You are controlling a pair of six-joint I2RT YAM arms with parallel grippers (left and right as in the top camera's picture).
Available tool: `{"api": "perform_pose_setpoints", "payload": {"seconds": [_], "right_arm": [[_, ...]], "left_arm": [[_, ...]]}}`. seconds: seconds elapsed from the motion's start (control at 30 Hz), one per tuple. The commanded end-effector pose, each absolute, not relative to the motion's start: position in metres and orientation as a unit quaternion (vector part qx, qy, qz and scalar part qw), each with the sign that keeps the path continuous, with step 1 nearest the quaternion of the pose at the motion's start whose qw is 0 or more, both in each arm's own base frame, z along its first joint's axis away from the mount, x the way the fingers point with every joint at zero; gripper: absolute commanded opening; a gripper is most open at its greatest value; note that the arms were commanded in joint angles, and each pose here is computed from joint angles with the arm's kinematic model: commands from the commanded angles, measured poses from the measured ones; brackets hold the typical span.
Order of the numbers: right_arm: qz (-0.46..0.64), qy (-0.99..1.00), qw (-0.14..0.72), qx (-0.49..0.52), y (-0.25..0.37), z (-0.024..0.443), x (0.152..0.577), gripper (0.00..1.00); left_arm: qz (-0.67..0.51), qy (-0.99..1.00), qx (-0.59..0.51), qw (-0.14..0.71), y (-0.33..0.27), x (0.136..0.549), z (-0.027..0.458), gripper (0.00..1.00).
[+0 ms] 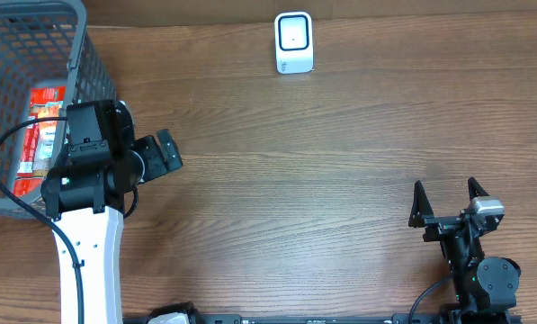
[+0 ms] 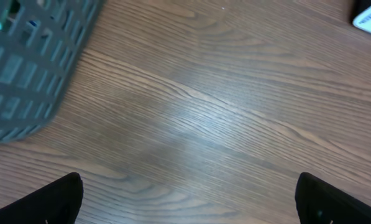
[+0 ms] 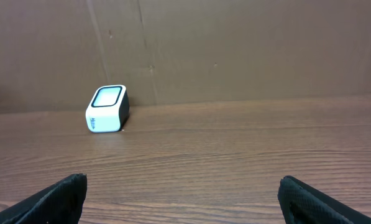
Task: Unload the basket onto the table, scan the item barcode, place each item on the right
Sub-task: 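Rotate the left gripper and position it above the basket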
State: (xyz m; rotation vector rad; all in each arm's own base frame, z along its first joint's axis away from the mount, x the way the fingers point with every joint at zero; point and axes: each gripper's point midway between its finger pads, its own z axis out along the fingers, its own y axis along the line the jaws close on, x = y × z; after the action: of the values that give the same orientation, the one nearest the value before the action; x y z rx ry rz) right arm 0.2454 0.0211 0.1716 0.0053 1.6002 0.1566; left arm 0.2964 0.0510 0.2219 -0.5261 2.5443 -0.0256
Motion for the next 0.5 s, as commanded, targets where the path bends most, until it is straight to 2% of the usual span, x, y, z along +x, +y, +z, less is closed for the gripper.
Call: {"api": "perform_pose_setpoints", "payload": {"seconds": [0.0, 0.27, 0.47], "right_arm": [[0.068, 0.716, 0.695, 0.004, 0.02, 0.17, 0.246, 1.0], [0.068, 0.716, 0.695, 0.004, 0.02, 0.17, 0.246, 1.0], [0.068, 0.716, 0.695, 0.004, 0.02, 0.17, 0.246, 1.0]], "left_arm": [[0.018, 0.932, -0.211, 0.294, 0.065, 0.304, 0.234, 1.0], [0.009, 0.91, -0.155, 0.384, 0.062, 0.338, 0.273, 1.0], [0.02, 0.884, -0.138, 0.446, 0.066, 0.342, 0.347, 1.0]]}}
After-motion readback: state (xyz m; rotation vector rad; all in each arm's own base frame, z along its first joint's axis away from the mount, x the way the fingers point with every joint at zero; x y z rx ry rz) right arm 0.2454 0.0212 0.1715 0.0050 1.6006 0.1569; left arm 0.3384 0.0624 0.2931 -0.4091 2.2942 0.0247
